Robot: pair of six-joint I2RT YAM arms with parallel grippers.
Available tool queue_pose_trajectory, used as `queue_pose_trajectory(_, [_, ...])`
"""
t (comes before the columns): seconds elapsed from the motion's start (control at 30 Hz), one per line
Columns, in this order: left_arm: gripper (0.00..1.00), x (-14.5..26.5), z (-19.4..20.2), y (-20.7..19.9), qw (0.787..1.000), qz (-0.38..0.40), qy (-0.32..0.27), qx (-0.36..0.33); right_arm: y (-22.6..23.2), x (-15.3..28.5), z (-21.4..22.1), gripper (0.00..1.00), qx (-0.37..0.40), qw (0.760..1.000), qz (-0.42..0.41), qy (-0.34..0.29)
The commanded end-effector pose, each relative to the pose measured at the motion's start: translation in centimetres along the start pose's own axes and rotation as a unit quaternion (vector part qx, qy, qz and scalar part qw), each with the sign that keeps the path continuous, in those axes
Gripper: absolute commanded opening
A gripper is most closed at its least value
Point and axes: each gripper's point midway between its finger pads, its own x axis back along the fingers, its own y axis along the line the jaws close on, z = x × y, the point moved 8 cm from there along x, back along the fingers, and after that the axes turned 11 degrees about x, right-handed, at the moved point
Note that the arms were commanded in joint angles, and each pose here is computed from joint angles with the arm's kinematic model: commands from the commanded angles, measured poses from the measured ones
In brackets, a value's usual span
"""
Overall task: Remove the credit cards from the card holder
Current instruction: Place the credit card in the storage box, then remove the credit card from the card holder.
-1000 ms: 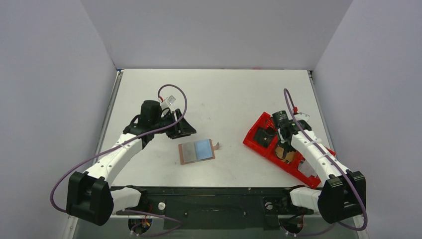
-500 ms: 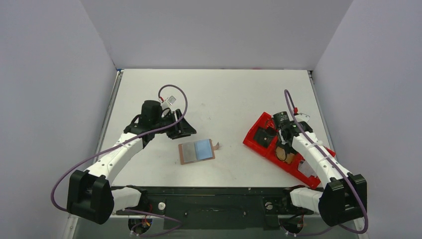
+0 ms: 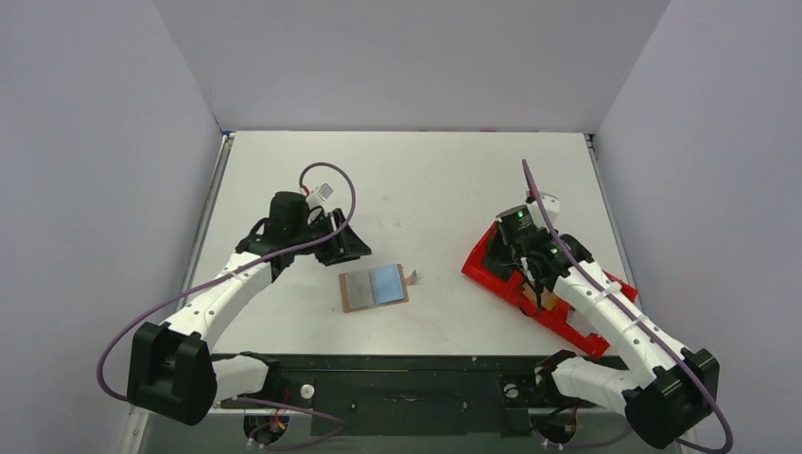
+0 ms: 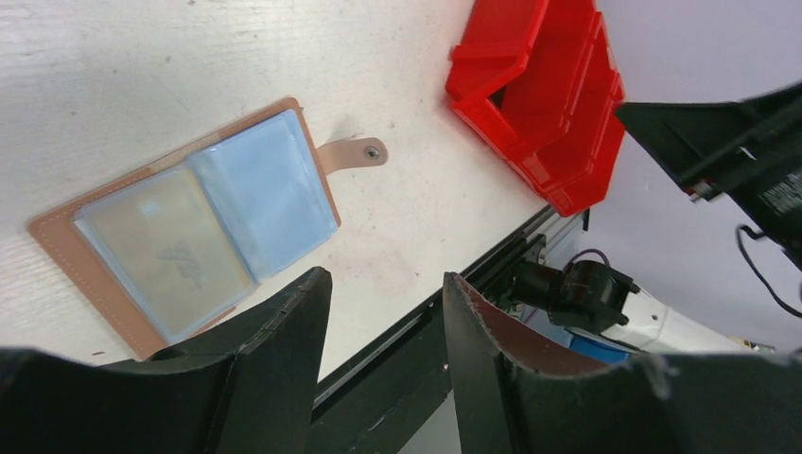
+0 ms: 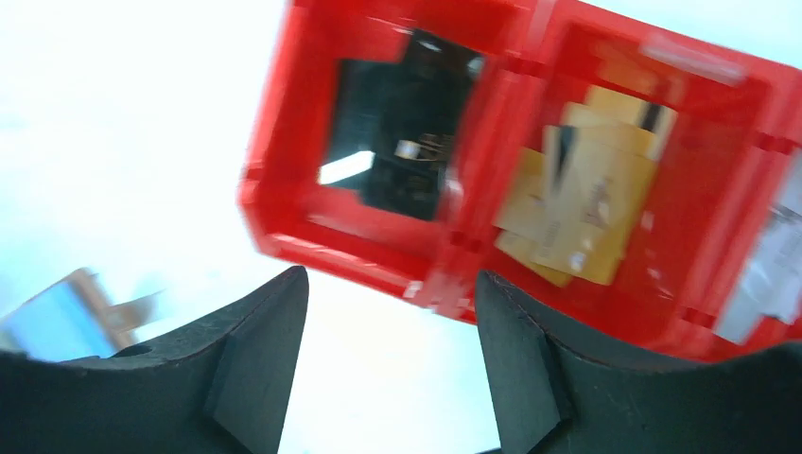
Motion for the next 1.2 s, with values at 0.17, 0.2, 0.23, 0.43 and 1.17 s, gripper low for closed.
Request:
queue_pose_trajectory(0.17, [0.45, 1.5, -0.7, 2.8, 0.984, -0.150, -0.093, -0.010, 10.1, 3.5, -2.9, 0.61, 0.010, 0.978, -0.195, -0.071])
queue_pose_trajectory(0.2, [0.45, 1.8, -0.5, 3.1, 0.982, -0.163, -0.096, -0.006, 11.6, 3.6, -2.3, 0.61, 0.023, 0.975, -0.212, -0.064])
queue_pose_trajectory(0.23, [0.45, 1.9, -0.7, 3.5, 0.978, -0.179, -0.110, -0.004, 12.8, 4.1, -2.4, 0.60, 0.024, 0.970, -0.231, -0.069])
queue_pose_trajectory(0.43, [0.45, 2.8, -0.4, 4.8, 0.965, -0.227, -0.135, 0.008, 19.7, 4.9, -0.1, 0.59, 0.085, 0.952, -0.290, -0.043])
queue_pose_trajectory(1.17, [0.45, 6.5, 0.0, 7.8, 0.916, -0.328, -0.226, 0.050, 31.4, 0.9, 8.6, 0.56, 0.243, 0.919, -0.308, 0.041])
